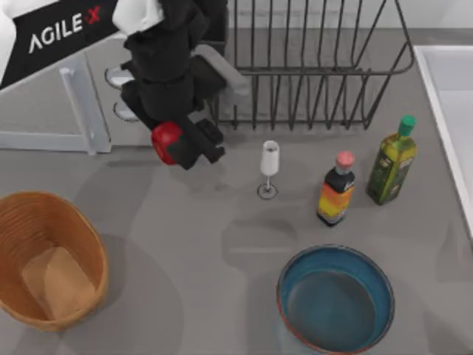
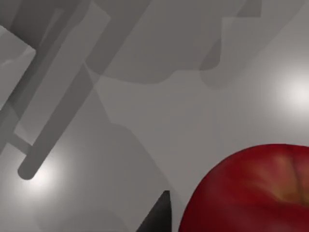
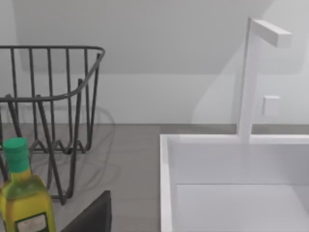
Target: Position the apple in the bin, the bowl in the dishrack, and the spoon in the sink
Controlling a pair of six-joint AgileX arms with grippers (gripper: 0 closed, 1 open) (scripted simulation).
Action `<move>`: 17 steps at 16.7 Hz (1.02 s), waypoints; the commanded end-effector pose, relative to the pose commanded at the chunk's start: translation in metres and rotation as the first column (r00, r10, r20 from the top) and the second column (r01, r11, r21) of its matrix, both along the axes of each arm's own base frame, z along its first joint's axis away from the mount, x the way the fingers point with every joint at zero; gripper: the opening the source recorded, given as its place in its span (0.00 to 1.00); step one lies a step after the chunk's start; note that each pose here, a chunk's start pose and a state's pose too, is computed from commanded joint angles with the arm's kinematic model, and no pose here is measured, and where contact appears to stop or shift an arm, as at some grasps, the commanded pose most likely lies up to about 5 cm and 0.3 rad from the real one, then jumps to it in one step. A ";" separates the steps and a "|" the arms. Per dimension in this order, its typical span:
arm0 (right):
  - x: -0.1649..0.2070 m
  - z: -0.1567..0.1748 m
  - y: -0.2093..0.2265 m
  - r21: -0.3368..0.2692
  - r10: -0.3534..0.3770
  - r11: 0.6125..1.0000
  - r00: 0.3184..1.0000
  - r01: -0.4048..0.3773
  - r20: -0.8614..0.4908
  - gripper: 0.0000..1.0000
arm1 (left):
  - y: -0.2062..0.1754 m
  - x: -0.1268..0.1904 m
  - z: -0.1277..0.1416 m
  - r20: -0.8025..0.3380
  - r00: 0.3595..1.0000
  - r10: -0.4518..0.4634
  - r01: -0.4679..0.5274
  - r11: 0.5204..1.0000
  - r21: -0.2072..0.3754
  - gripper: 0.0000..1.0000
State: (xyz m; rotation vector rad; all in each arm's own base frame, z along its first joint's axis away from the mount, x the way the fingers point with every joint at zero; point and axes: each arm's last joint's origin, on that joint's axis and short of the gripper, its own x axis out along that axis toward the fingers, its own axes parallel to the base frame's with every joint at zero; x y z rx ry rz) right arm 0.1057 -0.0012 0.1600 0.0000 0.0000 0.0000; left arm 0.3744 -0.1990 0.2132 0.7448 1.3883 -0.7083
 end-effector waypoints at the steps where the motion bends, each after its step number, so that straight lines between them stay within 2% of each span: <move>1: 0.000 0.000 0.000 0.000 0.000 1.000 1.000 0.000 0.000 1.00 | -0.001 -0.001 0.000 -0.003 1.000 -0.013 0.013 1.000 0.006 0.00; 3: 0.000 0.000 0.000 0.000 0.000 1.000 1.000 0.000 0.000 1.00 | -0.004 -0.006 -0.002 -0.018 0.997 -0.078 0.078 0.996 0.033 0.00; 6: 0.000 0.000 0.000 0.000 0.000 1.000 1.000 0.000 0.000 1.00 | -0.010 -0.018 -0.005 -0.074 0.963 -0.259 0.265 0.959 0.100 0.00; 8: 0.000 0.000 0.000 0.000 0.000 1.000 1.000 0.000 0.000 1.00 | -0.012 -0.028 -0.006 -0.138 0.897 -0.419 0.437 0.888 0.144 0.00; 9: 0.000 0.000 0.000 0.000 0.000 1.000 1.000 0.000 0.000 1.00 | -0.012 -0.034 -0.007 -0.180 0.845 -0.504 0.530 0.833 0.160 0.00; 11: 0.000 0.000 0.000 0.000 0.000 1.000 1.000 0.000 0.000 1.00 | -0.011 -0.046 -0.007 -0.278 0.696 -0.662 0.714 0.680 0.168 0.00; 13: 0.000 0.000 0.000 0.000 0.000 1.000 1.000 0.000 0.000 1.00 | -0.008 -0.058 -0.006 -0.386 0.491 -0.781 0.867 0.479 0.135 0.00; 15: 0.000 0.000 0.000 0.000 0.000 1.000 1.000 0.000 0.000 1.00 | -0.004 -0.070 -0.004 -0.481 0.252 -0.840 0.965 0.255 0.060 0.00; 17: 0.000 0.000 0.000 0.000 0.000 1.000 1.000 0.000 0.000 1.00 | 0.001 -0.082 -0.001 -0.547 0.012 -0.837 0.998 0.041 -0.041 0.00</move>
